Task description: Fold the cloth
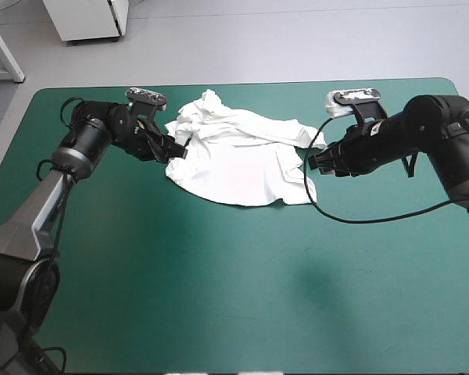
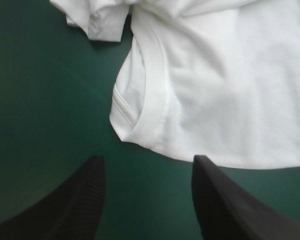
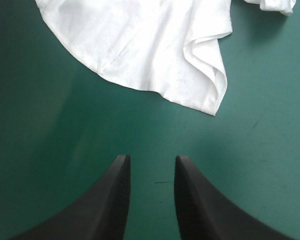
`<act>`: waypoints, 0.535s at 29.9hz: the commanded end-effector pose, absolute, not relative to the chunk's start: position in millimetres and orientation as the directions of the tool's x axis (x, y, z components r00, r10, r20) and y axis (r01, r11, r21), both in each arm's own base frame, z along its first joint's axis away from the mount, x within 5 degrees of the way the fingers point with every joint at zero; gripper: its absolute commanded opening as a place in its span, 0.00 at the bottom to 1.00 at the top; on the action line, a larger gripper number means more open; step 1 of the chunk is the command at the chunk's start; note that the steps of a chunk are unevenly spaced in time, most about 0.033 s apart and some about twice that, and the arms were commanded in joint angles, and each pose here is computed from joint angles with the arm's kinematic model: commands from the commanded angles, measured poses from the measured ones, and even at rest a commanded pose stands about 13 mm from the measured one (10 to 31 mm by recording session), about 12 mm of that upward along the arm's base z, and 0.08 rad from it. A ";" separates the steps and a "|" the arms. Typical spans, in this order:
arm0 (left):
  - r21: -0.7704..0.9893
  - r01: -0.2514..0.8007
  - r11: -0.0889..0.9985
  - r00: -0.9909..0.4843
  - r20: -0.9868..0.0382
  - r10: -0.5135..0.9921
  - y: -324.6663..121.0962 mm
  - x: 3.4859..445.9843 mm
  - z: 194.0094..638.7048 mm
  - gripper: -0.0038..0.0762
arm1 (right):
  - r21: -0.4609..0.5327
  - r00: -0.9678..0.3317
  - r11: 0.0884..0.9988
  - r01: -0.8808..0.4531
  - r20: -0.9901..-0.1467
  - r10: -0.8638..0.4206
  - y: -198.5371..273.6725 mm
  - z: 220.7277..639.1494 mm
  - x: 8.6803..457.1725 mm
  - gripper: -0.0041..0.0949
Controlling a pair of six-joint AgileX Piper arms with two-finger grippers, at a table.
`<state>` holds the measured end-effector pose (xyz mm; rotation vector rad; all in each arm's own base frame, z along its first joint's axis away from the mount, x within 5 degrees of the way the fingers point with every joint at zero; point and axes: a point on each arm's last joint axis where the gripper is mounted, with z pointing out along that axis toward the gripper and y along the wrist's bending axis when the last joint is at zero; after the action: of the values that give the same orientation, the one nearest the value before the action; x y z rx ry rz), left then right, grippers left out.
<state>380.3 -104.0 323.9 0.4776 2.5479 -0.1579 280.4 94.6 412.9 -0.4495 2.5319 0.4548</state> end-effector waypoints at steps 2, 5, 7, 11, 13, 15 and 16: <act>-0.026 0.345 0.938 -0.771 -0.578 0.268 -106.9 397.5 329.2 0.53 | 0.212 -0.747 0.882 -0.420 -0.633 -0.204 92.7 433.6 271.3 0.33; -0.027 0.340 0.940 -0.781 -0.565 0.266 -108.2 411.2 316.5 0.53 | 0.212 -0.746 0.882 -0.420 -0.635 -0.203 92.7 433.8 271.5 0.33; -0.034 0.329 0.944 -0.799 -0.543 0.259 -106.6 419.7 305.3 0.53 | 0.212 -0.746 0.882 -0.420 -0.635 -0.203 92.7 433.8 271.5 0.33; -0.046 0.309 0.950 -0.837 -0.487 0.248 -103.6 430.3 284.7 0.53 | 0.212 -0.746 0.882 -0.420 -0.635 -0.203 92.7 433.8 271.5 0.33; -0.057 0.291 0.955 -0.851 -0.471 0.231 -101.6 433.3 277.2 0.53 | 0.212 -0.746 0.882 -0.420 -0.635 -0.203 92.7 433.8 271.5 0.33; -0.062 0.281 0.958 -0.859 -0.461 0.222 -99.4 436.0 271.5 0.53 | 0.212 -0.746 0.882 -0.420 -0.635 -0.203 92.7 433.8 271.5 0.33; -0.061 0.281 0.958 -0.858 -0.462 0.222 -99.7 436.6 270.8 0.53 | 0.212 -0.746 0.882 -0.420 -0.635 -0.203 92.7 433.8 271.5 0.33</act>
<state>437.3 -101.0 236.0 0.4058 2.7505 -0.1473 281.2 94.3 413.1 -0.4468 2.5248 0.4482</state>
